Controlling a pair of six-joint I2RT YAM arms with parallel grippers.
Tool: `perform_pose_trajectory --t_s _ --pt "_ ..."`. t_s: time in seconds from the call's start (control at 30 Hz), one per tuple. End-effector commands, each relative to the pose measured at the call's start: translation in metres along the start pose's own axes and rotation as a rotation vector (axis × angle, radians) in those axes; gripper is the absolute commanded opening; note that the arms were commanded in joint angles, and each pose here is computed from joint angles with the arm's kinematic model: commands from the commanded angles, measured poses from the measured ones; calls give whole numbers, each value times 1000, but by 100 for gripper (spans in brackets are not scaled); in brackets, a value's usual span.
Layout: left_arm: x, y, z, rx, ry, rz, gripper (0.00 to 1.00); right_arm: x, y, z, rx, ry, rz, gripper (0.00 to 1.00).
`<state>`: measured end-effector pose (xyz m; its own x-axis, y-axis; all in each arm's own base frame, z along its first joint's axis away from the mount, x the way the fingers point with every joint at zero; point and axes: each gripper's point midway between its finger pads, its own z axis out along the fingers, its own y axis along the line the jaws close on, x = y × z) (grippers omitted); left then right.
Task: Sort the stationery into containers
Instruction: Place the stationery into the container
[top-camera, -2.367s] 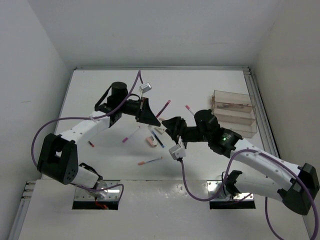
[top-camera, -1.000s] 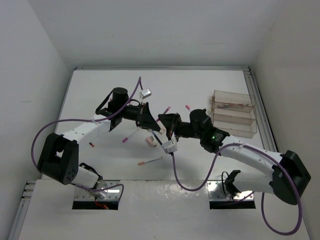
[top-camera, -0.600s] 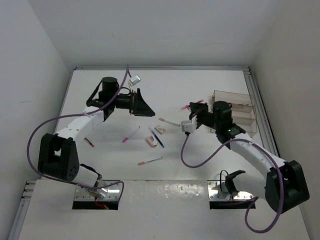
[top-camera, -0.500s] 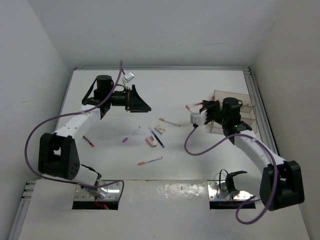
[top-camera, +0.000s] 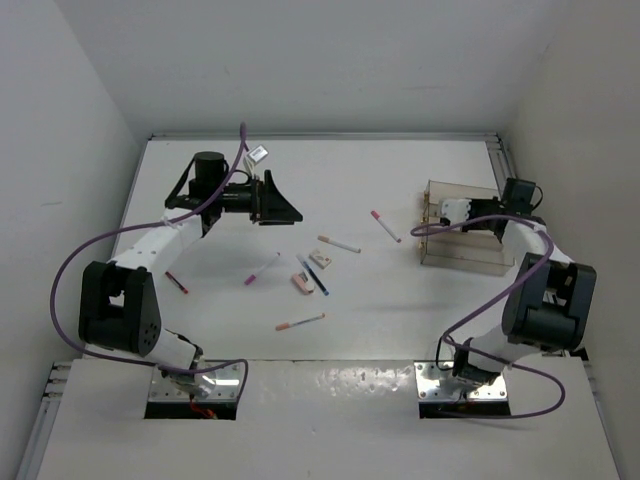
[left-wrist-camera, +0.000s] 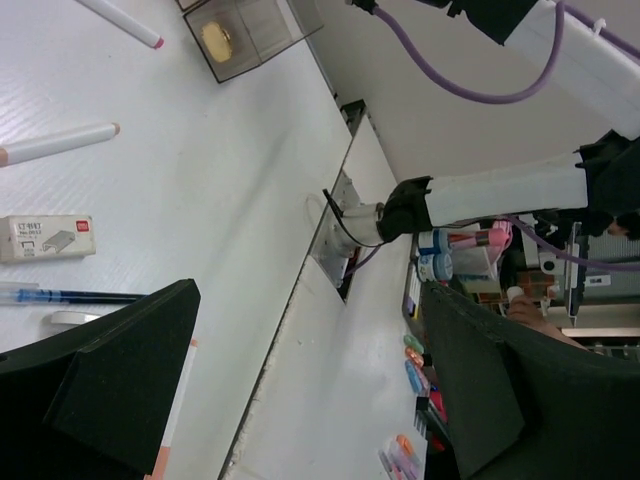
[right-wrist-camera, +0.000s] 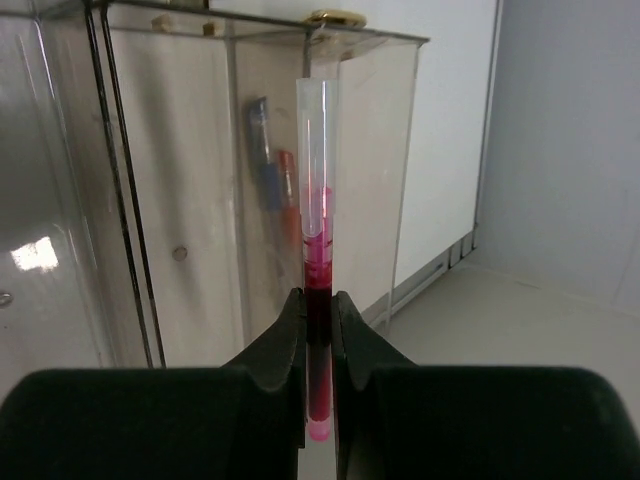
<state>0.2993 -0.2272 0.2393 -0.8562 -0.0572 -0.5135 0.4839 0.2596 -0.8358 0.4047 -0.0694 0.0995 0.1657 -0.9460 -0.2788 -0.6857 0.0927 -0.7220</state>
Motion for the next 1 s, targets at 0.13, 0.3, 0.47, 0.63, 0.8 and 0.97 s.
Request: perform_pose_trajectory --t_s 0.13,0.3,0.47,0.63,0.8,0.97 --pt "-5 8 -6 -25 -21 27 100 24 -18 16 3 5 -41 0" --pt "-5 14 -8 -38 -28 17 100 39 -27 25 6 26 -28 1" --pt "-5 19 -7 -40 -27 12 100 50 -34 31 28 49 -28 4" --pt "-7 25 -7 -50 -29 3 100 59 -36 38 26 67 -18 16" --pt "-11 31 -10 -87 -41 23 100 65 -37 44 33 75 -23 23" --pt "-12 36 -18 -142 -51 65 100 63 -44 41 64 71 34 35"
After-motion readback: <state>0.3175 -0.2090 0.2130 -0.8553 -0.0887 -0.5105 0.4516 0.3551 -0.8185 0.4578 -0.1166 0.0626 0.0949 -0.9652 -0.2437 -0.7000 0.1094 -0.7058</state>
